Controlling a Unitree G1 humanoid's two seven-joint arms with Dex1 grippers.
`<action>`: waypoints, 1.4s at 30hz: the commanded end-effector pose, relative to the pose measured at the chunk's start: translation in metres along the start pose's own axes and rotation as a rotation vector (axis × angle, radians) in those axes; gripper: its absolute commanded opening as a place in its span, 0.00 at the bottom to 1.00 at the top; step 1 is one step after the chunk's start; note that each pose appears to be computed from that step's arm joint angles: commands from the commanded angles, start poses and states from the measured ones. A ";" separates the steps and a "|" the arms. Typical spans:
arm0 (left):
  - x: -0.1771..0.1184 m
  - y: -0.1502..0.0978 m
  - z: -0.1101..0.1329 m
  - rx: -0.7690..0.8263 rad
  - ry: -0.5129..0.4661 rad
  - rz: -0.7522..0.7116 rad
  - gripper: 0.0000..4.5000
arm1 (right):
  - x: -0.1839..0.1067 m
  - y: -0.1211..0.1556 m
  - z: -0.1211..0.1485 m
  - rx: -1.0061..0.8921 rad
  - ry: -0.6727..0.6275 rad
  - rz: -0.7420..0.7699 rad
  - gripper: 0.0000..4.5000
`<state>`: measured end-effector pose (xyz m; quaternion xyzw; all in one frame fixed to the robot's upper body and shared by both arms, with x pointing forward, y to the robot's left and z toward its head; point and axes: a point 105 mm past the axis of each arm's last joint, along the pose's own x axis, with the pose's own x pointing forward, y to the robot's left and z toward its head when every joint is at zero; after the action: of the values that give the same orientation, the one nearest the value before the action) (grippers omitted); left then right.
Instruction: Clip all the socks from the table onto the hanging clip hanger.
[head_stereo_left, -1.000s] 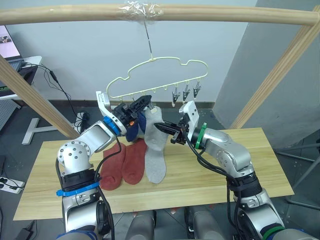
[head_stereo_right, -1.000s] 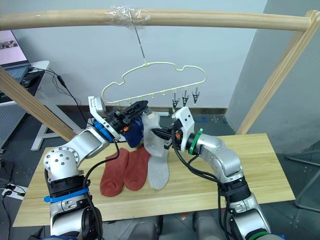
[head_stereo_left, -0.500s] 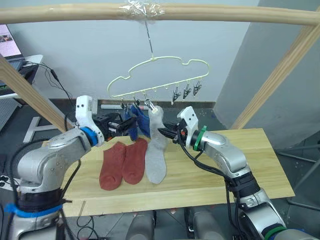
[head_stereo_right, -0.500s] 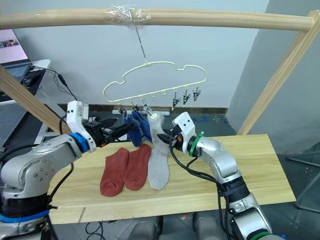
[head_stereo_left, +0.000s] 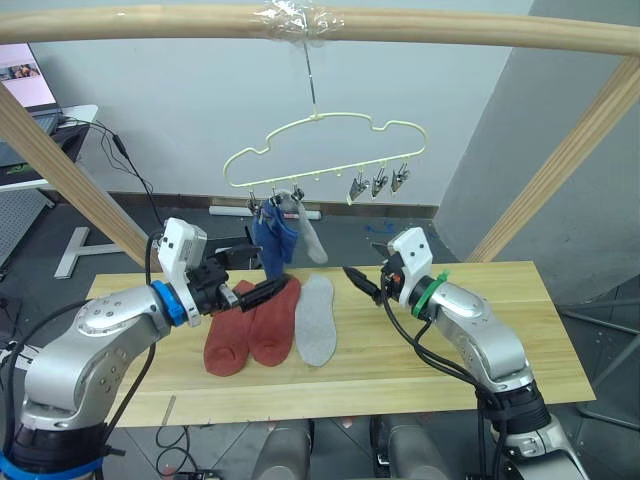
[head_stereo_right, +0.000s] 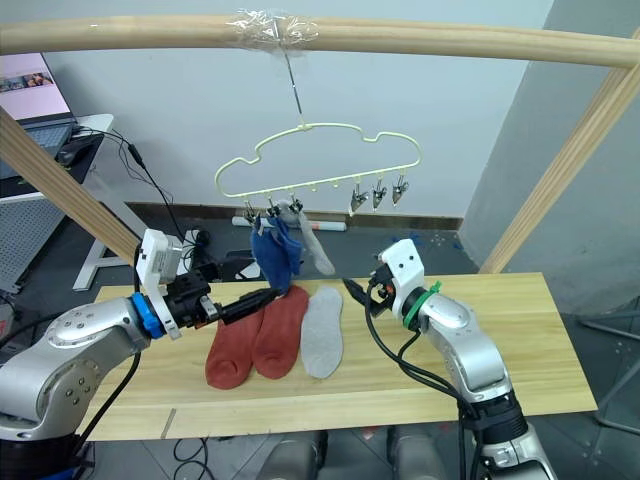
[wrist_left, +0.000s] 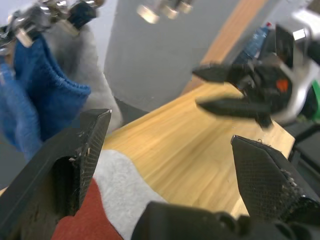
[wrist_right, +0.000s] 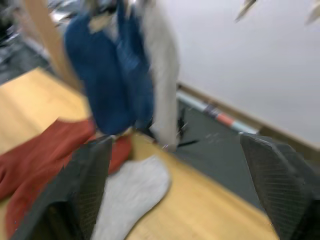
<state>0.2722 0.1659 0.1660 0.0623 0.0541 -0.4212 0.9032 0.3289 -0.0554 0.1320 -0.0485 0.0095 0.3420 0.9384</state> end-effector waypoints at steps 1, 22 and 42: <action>0.003 -0.012 0.011 0.124 -0.042 -0.048 0.98 | -0.004 0.000 0.021 -0.047 -0.078 -0.094 0.73; 0.028 -0.003 0.038 0.207 -0.166 -0.046 0.98 | 0.035 -0.008 0.064 -0.012 -0.213 -0.223 0.54; 0.027 -0.004 0.052 0.237 -0.230 -0.023 0.98 | 0.071 0.006 0.093 0.071 -0.285 -0.126 0.54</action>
<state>0.2928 0.1339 0.1989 0.1090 -0.0694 -0.4473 0.8850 0.3805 -0.0019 0.2022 0.0233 -0.0813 0.2726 0.9584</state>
